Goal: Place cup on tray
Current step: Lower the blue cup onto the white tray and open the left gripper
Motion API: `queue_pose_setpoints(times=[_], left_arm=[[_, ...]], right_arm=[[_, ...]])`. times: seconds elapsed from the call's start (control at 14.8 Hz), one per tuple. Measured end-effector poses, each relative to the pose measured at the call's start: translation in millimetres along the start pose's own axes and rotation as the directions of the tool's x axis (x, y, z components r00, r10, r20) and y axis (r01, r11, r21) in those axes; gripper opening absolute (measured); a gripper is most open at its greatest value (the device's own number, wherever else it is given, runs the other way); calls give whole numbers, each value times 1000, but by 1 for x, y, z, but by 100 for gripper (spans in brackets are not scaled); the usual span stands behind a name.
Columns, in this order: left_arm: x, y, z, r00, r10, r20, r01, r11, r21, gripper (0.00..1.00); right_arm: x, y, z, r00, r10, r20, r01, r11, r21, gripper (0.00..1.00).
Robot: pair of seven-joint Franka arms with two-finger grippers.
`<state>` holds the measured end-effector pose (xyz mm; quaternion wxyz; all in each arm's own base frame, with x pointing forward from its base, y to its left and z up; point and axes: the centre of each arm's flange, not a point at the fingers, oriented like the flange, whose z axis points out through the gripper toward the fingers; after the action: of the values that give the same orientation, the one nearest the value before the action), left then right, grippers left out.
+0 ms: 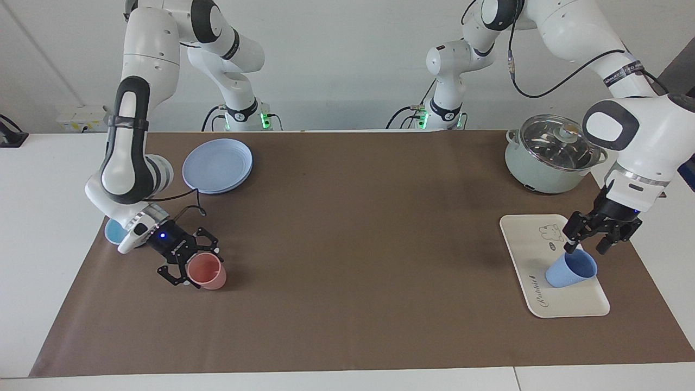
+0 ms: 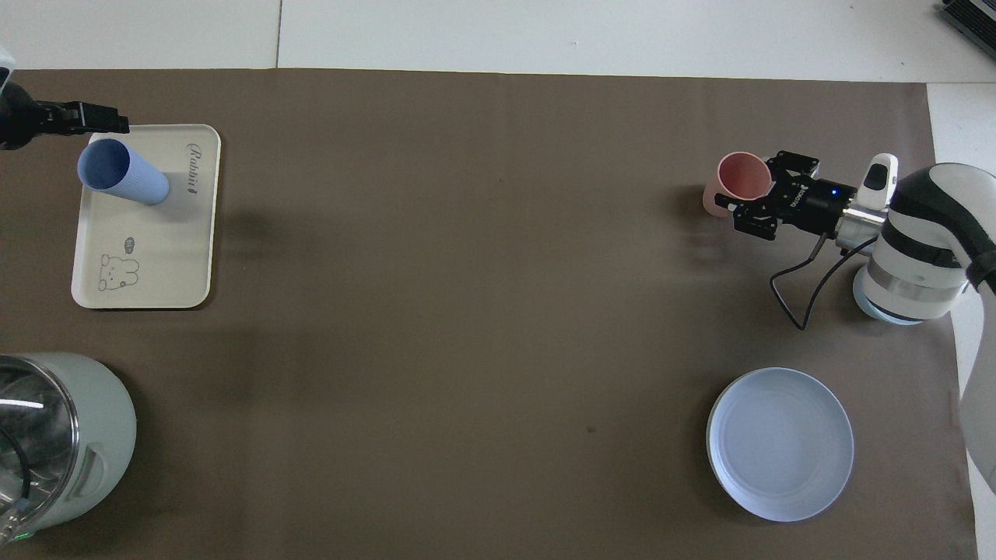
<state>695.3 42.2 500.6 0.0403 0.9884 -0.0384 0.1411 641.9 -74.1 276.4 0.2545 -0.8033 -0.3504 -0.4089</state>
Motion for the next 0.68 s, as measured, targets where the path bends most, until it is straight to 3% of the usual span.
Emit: queue_pose_setpoints(times=[0.07,0.34,0.68], left_arm=[[2,21,-3,999,10,35,-10,1000,18,86],[2,102,-23,994,35,106,-39,998,43,85],[-27,125,-87,990,57,127,-64,996,59,86]], right_arm=[[-1,0,0,1000,2,1,-2,1000,0,99],[-1,-1,0,1000,2,0,-2,1000,1,100],[8,-4,-5,999,18,-26,-18,1000,22,100]])
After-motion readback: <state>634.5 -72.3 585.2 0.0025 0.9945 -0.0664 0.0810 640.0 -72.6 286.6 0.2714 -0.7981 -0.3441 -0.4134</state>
